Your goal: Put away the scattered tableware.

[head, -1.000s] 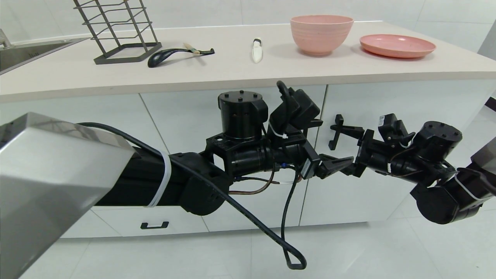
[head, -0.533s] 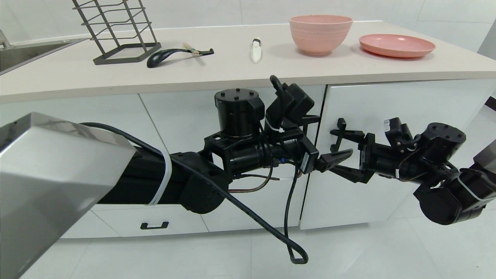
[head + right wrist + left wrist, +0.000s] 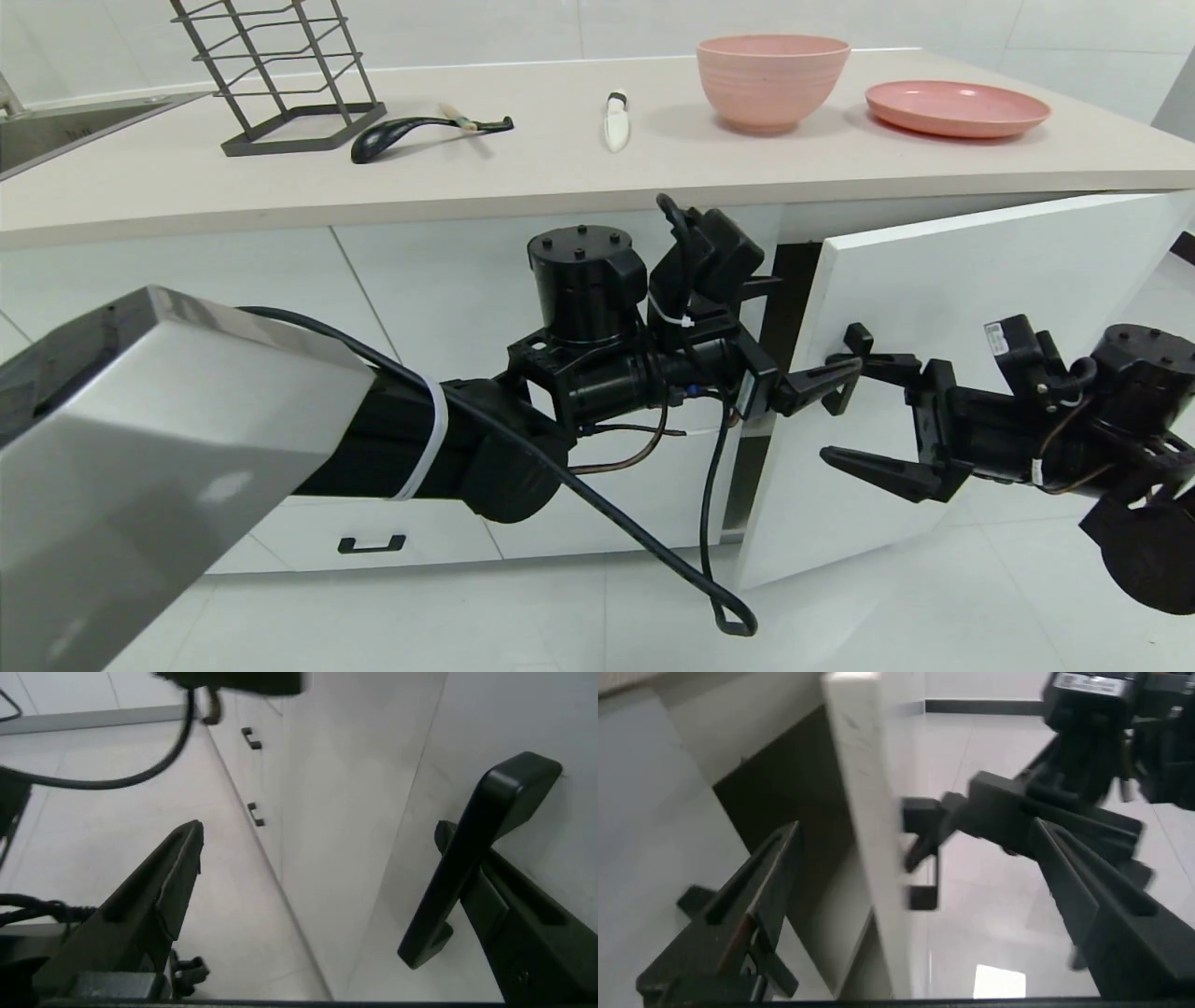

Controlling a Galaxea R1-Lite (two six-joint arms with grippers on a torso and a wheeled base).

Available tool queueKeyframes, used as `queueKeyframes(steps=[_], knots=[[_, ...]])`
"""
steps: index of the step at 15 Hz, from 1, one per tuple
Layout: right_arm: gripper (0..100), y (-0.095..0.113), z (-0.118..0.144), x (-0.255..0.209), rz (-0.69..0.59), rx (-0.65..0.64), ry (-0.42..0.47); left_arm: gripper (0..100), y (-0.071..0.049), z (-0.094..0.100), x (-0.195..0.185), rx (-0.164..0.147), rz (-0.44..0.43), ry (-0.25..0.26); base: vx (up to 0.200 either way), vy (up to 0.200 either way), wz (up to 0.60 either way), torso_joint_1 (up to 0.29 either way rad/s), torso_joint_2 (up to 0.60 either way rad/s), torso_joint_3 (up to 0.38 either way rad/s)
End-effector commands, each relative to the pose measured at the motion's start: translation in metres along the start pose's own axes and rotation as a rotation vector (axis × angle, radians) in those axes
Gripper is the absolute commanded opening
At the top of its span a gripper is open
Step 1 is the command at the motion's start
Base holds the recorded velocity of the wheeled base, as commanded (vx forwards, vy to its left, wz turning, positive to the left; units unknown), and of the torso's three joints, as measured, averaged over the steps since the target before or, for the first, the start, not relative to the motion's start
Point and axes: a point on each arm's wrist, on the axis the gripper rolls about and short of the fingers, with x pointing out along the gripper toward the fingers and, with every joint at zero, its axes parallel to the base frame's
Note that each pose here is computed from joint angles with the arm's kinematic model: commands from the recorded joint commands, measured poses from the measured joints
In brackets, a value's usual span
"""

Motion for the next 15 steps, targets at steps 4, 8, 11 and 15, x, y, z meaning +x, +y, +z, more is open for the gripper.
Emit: queueKeyframes(steps=[4,8,11,15], knots=[[100,0.032,0.014,-0.016,0.023,0.007,0.008,100,-0.022,-0.005,0.028,0.018,-0.112,-0.068,0.0,0.0,0.0,0.0,0.0,0.0],[100,0.034,0.012,-0.017,0.021,0.007,0.014,100,-0.045,-0.008,0.053,0.022,-0.192,-0.109,0.0,0.0,0.0,0.0,0.0,0.0],[100,0.029,0.009,-0.024,-0.015,0.004,0.028,100,-0.063,-0.015,0.062,0.01,-0.234,-0.105,0.0,0.0,0.0,0.0,0.0,0.0],[100,0.014,-0.005,-0.047,-0.117,0.031,0.074,100,-0.065,-0.013,0.063,0.018,-0.232,-0.127,0.0,0.0,0.0,0.0,0.0,0.0]])
